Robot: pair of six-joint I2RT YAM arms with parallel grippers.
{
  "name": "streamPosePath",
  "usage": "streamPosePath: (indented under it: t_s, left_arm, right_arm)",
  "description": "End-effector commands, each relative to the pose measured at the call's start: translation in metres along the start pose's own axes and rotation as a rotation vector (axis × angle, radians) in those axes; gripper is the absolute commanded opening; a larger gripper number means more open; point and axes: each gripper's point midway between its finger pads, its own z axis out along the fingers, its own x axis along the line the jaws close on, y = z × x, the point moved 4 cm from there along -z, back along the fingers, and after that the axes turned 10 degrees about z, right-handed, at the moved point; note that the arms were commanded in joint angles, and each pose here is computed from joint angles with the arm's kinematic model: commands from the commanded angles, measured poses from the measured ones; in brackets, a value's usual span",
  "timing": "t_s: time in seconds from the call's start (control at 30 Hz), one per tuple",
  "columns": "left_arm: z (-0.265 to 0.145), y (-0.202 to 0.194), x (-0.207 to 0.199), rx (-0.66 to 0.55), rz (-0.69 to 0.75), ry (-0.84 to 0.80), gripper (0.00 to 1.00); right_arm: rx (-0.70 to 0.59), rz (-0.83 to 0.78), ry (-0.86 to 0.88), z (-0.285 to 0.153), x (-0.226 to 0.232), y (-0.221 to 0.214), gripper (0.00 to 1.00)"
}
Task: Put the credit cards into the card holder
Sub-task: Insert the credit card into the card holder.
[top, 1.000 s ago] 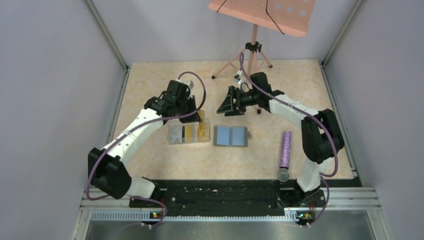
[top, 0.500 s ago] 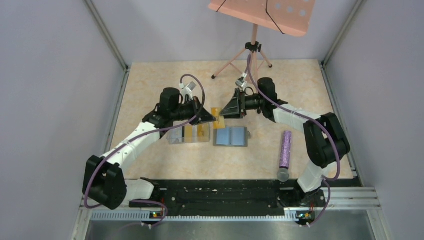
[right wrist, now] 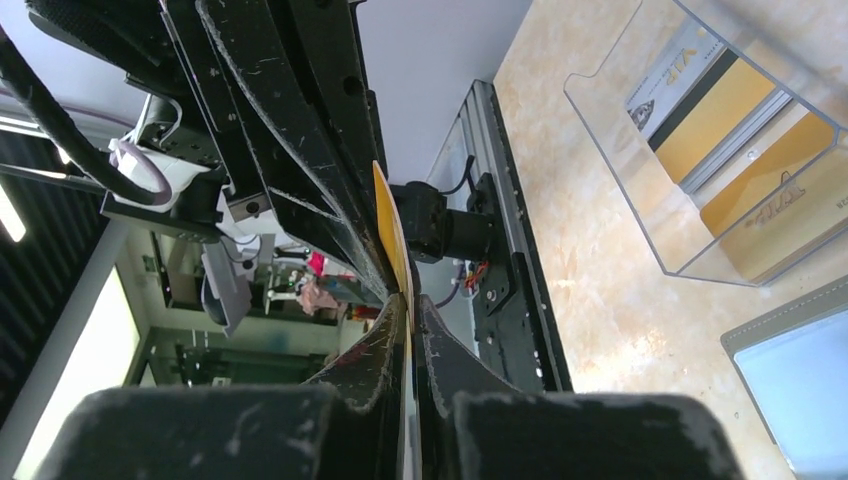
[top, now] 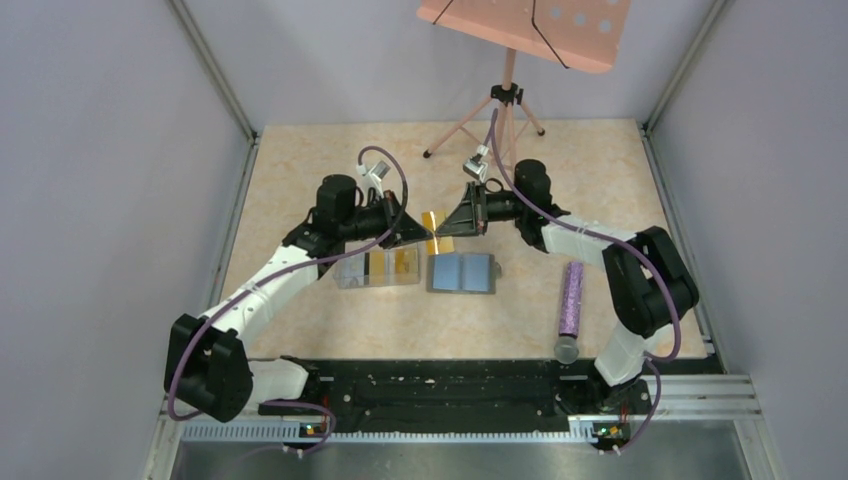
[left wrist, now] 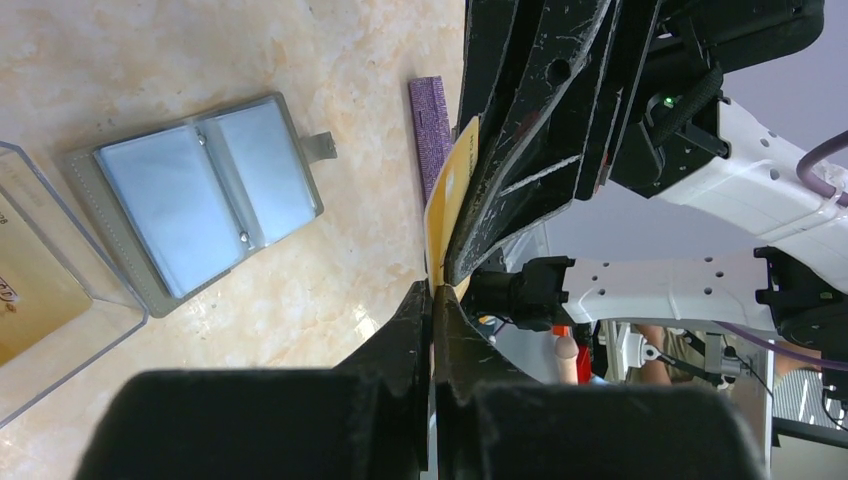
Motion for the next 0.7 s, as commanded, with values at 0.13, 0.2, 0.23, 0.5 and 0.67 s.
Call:
streamPosePath:
  t_s: [0.13,0.2,0.23,0.5,0.67]
  left_arm:
    - [-0.007,0.008,-0.007,-0.055,0.060,0.010,0.00]
    - [-0.008,0.009,-0.005,-0.059,0.058,0.028,0.00]
    - [-0.008,0.008,-0.004,-0.057,0.057,0.041,0.00]
    - [-0.001,0.000,0.021,0.024,0.022,0.158,0.00]
    - [0.015,-0.012,0.039,0.118,-0.022,0.207,0.00]
  right_arm:
    - [-0.011,-0.094,0.030,-0.003,0.022,-0.005,0.06]
    - [-0.024,-0.095,0.003,-0.006,0.019,-0.004,0.21]
    - [-0.043,-0.098,-0.022,-0.009,0.016,-0.002,0.28]
    - [-0.099,-0.042,-0.385,-0.041,-0.037,-0.002,0.52]
    - [-0.083,0.005,-0.600,-0.057,-0.076,-0.011,0.52]
